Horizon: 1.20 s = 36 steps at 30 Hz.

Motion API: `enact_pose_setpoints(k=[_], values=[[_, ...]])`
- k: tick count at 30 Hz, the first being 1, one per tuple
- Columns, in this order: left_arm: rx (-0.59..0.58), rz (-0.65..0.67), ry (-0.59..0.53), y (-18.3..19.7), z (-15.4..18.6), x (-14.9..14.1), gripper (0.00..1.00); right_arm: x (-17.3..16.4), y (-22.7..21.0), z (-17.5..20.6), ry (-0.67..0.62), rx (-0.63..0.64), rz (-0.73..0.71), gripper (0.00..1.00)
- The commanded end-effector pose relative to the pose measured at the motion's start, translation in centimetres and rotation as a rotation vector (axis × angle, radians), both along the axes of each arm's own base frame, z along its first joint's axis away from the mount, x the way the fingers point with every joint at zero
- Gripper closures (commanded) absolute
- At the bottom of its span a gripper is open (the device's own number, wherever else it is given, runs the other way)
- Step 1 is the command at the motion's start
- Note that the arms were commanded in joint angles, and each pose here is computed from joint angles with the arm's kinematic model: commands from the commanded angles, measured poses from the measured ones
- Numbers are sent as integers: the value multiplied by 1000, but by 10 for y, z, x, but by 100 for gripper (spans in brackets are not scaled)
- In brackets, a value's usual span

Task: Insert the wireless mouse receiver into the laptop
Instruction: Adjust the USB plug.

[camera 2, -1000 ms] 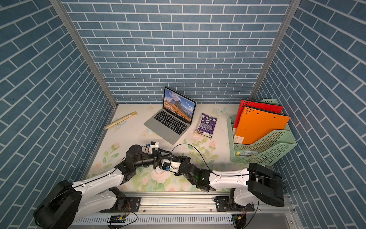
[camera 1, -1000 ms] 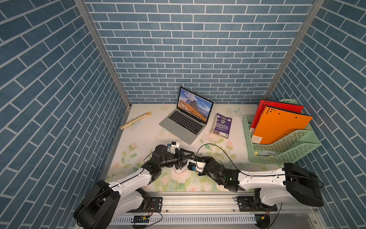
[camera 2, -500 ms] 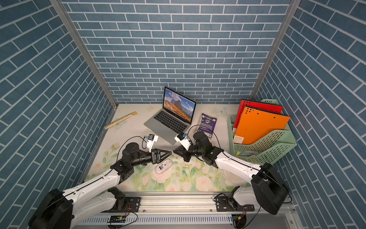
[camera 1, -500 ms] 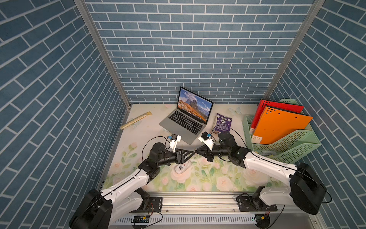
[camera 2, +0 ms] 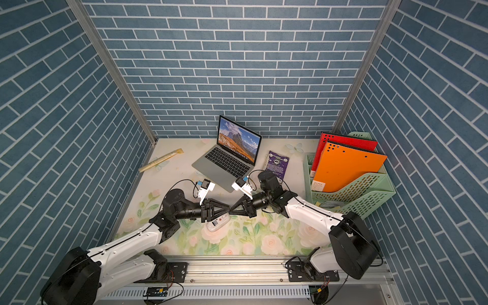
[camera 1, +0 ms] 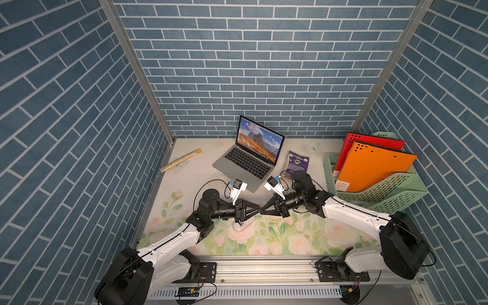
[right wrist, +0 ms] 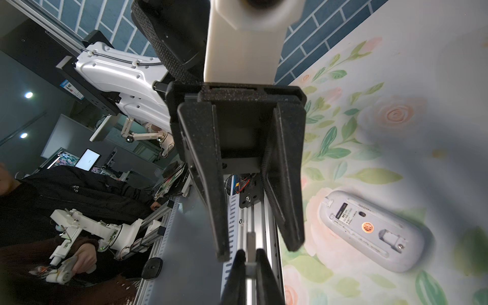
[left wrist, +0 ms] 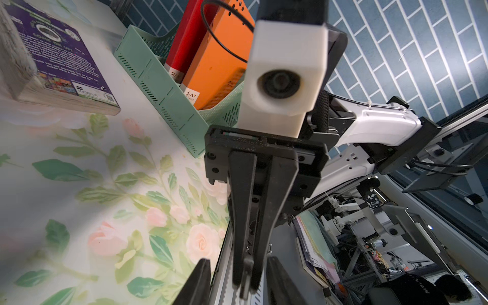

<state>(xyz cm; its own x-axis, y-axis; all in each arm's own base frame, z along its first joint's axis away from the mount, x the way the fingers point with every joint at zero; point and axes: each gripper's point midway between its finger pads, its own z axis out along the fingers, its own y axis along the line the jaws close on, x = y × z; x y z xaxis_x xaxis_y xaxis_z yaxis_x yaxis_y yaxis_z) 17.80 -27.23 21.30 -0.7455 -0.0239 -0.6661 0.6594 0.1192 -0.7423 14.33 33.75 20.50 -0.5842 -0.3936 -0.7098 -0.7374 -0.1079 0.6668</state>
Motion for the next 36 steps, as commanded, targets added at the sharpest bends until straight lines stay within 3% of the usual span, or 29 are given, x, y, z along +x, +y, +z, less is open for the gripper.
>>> enact_pose_setpoints(k=[1, 4, 9, 15, 21, 22, 24, 29, 32, 36], values=[[-77, -45, -30, 0, 20, -8, 55, -6, -3, 5, 58, 10, 44, 100], [-92, -49, -6, -1, 18, -9, 55, -6, -3, 7, 59, 13, 49, 100], [-76, -63, 20, -1, 11, -10, 64, -6, -3, 7, 59, 15, 51, 100], [-66, -63, 42, -1, 4, -13, 78, -5, -3, 9, 56, 20, 51, 100], [-63, -71, 46, -3, 5, -13, 100, -4, -3, 7, 49, 16, 46, 100], [-59, -70, 53, -3, 3, -13, 100, -3, -3, 5, 38, 14, 37, 98], [-40, -47, 73, -3, -2, -10, 100, -1, -4, 4, -6, 2, 12, 82], [13, 57, 136, -1, -16, 7, 100, 26, -14, -10, -198, -114, -173, 44], [40, 130, 181, 2, -23, 19, 100, 41, -25, -17, -389, -194, -311, 39], [16, 145, 246, 0, -22, 23, 100, 53, -33, -18, -768, -325, -476, 42]])
